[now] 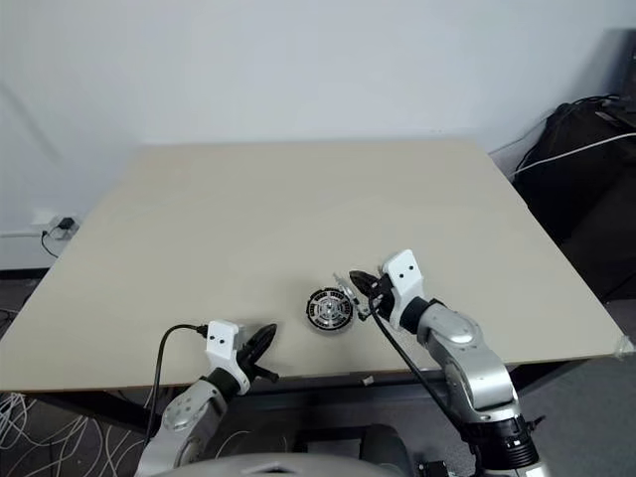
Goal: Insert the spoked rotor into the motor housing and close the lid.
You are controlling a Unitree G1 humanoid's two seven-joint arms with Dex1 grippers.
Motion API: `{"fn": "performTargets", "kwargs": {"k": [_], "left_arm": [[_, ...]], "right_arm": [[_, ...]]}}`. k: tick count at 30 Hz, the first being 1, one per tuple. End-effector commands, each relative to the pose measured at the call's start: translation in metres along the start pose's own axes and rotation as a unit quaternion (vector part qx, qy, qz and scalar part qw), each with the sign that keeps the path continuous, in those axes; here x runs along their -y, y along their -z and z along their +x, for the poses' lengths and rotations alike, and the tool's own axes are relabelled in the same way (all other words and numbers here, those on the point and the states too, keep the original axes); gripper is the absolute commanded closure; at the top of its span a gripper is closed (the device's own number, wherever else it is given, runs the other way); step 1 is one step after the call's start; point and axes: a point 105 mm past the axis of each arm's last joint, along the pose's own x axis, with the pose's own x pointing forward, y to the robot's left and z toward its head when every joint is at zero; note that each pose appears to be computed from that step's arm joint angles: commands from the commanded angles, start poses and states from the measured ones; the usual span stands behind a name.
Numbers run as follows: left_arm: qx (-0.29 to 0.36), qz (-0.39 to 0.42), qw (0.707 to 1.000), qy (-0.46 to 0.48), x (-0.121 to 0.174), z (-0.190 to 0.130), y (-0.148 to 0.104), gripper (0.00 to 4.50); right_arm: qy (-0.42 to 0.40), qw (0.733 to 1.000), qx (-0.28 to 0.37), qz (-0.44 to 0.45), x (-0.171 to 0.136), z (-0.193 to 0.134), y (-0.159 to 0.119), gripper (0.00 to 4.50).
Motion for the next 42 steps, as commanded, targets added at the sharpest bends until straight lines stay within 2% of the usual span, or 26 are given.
{"fn": "performTargets", "kwargs": {"k": [1,20,33,42], "left_arm": [[0.017,0.007,1.000,0.006,0.001,0.002,-0.008,4.50],[0.022,0.007,1.000,-0.004,-0.002,0.002,-0.009,4.50],[0.026,0.006,1.000,-0.007,-0.003,0.002,-0.008,4.50],[0.025,0.010,1.000,-0.008,-0.004,0.002,-0.009,4.50]], "right_arm": [[-0.007,1.000,-0.006,-0.004,-0.004,0.003,-0.001,4.49],[-0.040,0.999,0.003,0.030,-0.024,0.039,-0.001,4.49],[-0.020,0.995,-0.036,0.095,-0.023,0.055,0.035,4.49],[-0.014,0.993,-0.038,0.108,-0.026,0.069,0.043,4.49]]}}
